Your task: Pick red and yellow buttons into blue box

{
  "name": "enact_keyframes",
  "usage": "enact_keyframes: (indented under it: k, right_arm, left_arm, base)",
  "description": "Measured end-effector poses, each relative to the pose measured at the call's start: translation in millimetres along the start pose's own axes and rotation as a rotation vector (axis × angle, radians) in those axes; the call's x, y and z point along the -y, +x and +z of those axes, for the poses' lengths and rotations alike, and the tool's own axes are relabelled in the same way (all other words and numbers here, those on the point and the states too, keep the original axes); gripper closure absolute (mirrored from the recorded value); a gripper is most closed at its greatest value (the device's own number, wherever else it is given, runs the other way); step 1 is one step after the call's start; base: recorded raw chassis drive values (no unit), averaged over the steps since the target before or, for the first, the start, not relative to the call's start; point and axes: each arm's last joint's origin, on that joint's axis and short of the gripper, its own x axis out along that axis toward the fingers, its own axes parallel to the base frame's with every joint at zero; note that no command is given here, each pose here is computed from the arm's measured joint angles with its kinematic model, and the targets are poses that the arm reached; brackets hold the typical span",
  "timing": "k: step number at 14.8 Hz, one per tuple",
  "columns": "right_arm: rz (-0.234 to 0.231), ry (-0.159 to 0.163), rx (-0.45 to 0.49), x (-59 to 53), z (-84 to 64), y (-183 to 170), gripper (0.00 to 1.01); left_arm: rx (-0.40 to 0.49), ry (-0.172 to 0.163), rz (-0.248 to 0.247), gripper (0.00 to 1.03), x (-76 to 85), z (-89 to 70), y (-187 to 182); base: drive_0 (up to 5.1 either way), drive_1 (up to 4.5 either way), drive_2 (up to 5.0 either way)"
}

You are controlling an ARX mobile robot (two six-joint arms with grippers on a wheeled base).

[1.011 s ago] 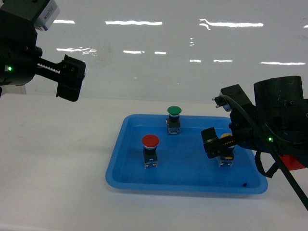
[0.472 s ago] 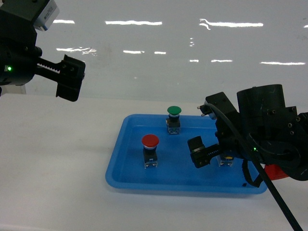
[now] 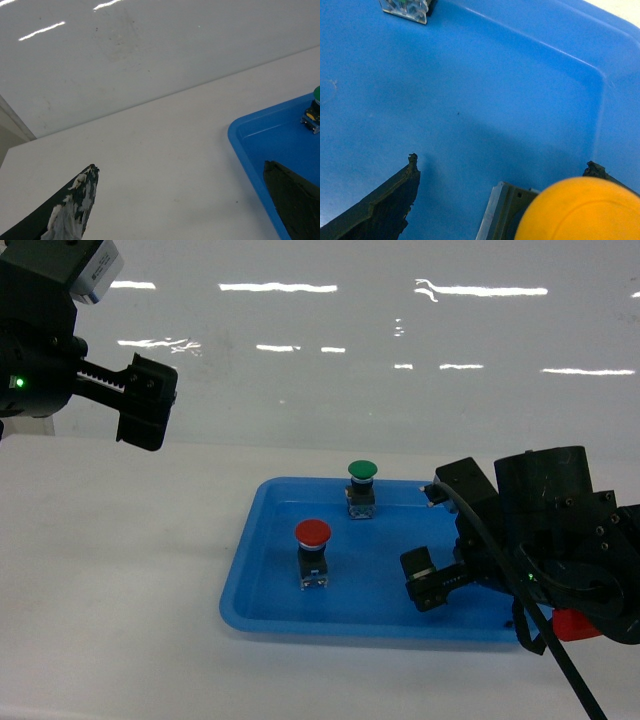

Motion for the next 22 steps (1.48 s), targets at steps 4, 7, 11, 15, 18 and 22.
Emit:
enact_keyframes:
  k: [4, 7, 11, 15, 18, 22]
  right_arm:
    - [-0.003, 0.000, -0.001, 0.0, -0.5, 0.0, 0.66]
    - [-0.005, 0.000, 0.006, 0.5, -0.4, -0.4, 0.73]
    - [-0.016, 0.051, 0.115, 27.3, 36.6, -58.6, 0.73]
    - [0.044, 0.042, 0.341, 22.0, 76.6, -150.9, 0.73]
    - [0.047, 0.045, 0.313, 21.3, 66.6, -157.8, 0.73]
    - [0.061, 0.123, 0.248, 33.7, 56.7, -175.5, 0.73]
  left_arm:
    - [0.000, 0.000, 0.000, 0.05, 0.0, 0.0, 0.0]
    - [0.000, 0.000, 0.000, 0.05, 0.0, 0.0, 0.0]
    - [0.000, 0.000, 0.000, 0.05, 0.0, 0.0, 0.0]
    - [0.000, -0.001, 0.000, 0.05, -0.1, -0.1, 0.0]
    - [-0.001, -0.001, 0.000, 0.05, -0.2, -0.2, 0.1]
    - [-0.001, 0.000, -0.001, 0.05, 0.1, -0.1, 0.1]
  base:
    - [0.0, 0.00, 0.0]
    - [0.0, 0.00, 0.0]
    - [0.0, 0.00, 0.0]
    - [0.0, 0.00, 0.0]
    - [0.0, 0.00, 0.0]
    - [0.0, 0.00, 0.0]
